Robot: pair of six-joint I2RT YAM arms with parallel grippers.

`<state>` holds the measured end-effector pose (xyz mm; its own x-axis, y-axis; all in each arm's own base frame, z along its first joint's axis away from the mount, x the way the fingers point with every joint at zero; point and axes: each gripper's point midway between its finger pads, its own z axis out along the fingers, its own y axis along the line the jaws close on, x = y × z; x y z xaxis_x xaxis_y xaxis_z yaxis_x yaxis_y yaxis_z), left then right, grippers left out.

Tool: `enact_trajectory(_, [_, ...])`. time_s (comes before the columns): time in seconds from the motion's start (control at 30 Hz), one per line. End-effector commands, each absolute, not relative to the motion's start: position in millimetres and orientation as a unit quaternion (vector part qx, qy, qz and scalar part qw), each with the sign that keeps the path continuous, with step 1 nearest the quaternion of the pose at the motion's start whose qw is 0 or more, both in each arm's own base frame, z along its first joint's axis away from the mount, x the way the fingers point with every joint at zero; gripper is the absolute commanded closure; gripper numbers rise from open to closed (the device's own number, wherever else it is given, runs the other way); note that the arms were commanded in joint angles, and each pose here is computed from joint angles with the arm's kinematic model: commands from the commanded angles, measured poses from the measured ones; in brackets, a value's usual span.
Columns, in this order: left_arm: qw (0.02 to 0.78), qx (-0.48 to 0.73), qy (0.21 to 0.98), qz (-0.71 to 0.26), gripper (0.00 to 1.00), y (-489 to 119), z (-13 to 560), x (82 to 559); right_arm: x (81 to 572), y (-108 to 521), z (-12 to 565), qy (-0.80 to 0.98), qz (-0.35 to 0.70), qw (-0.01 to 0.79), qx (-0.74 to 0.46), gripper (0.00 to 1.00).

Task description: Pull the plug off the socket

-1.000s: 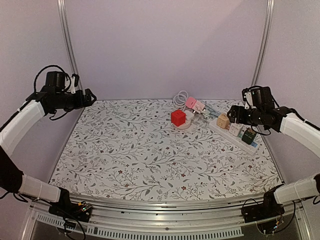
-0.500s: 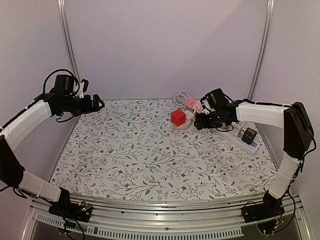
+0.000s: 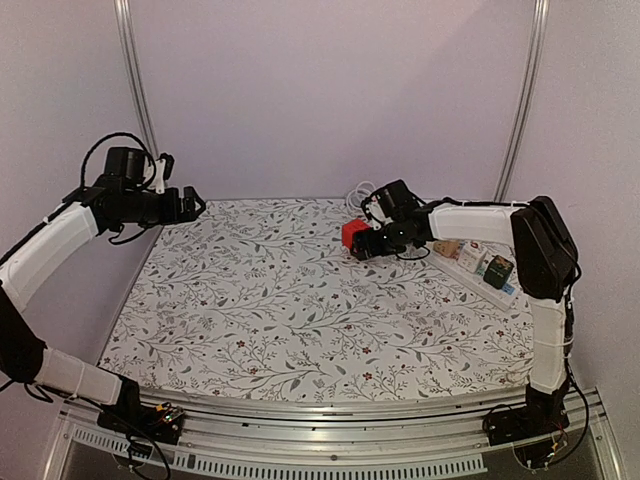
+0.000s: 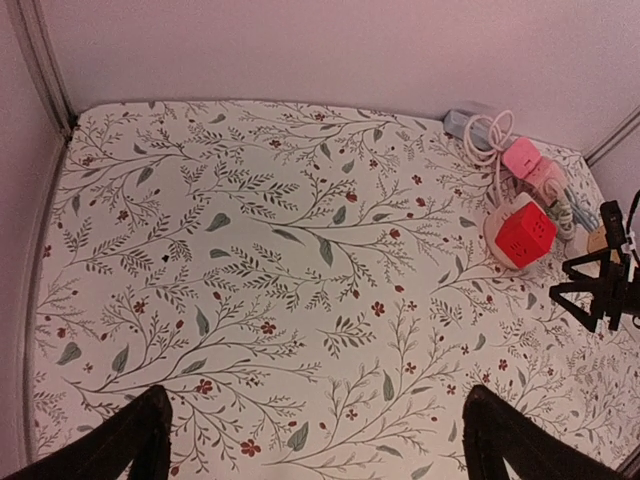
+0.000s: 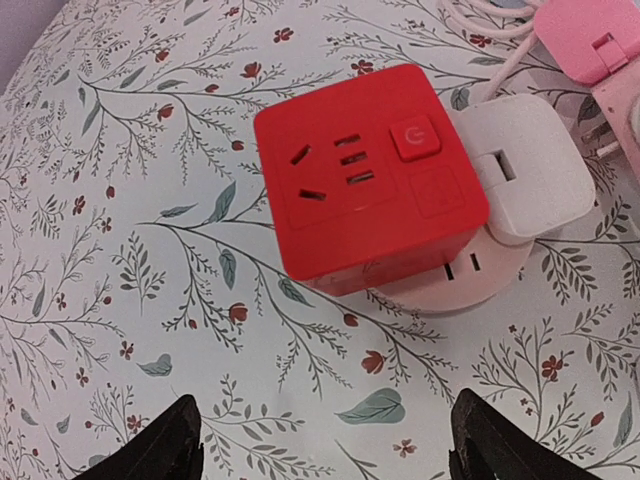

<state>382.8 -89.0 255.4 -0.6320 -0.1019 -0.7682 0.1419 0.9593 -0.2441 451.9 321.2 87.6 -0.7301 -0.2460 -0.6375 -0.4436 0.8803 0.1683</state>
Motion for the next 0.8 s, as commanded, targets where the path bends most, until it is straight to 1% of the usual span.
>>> enact_trajectory(0.0, [0.436, 0.017, 0.890, -0.131, 0.00, -89, 258, 381, 456, 342, 83, 0.910, 0.150, 0.323, -0.214, 0.15])
enact_trajectory(0.1, [0.432, 0.016, 0.891, -0.140, 0.00, -92, 256, 381, 463, 345, 82, 0.908, 0.143, 0.329, -0.218, 0.14])
enact_trajectory(0.27, [0.428, 0.018, 0.893, -0.138, 0.00, -94, 254, 381, 480, 333, 76, 0.910, 0.066, 0.346, -0.219, 0.13])
enact_trajectory(0.43, [0.432, 0.018, 0.892, -0.130, 0.01, -92, 256, 380, 491, 325, 71, 0.910, 0.024, 0.351, -0.221, 0.10])
enact_trajectory(0.53, [0.431, 0.019, 0.893, -0.130, 0.00, -93, 256, 380, 494, 328, 70, 0.908, 0.024, 0.352, -0.228, 0.08])
enact_trajectory(0.77, [0.431, 0.022, 0.892, -0.132, 0.01, -95, 256, 379, 506, 337, 69, 0.903, 0.024, 0.358, -0.238, 0.06])
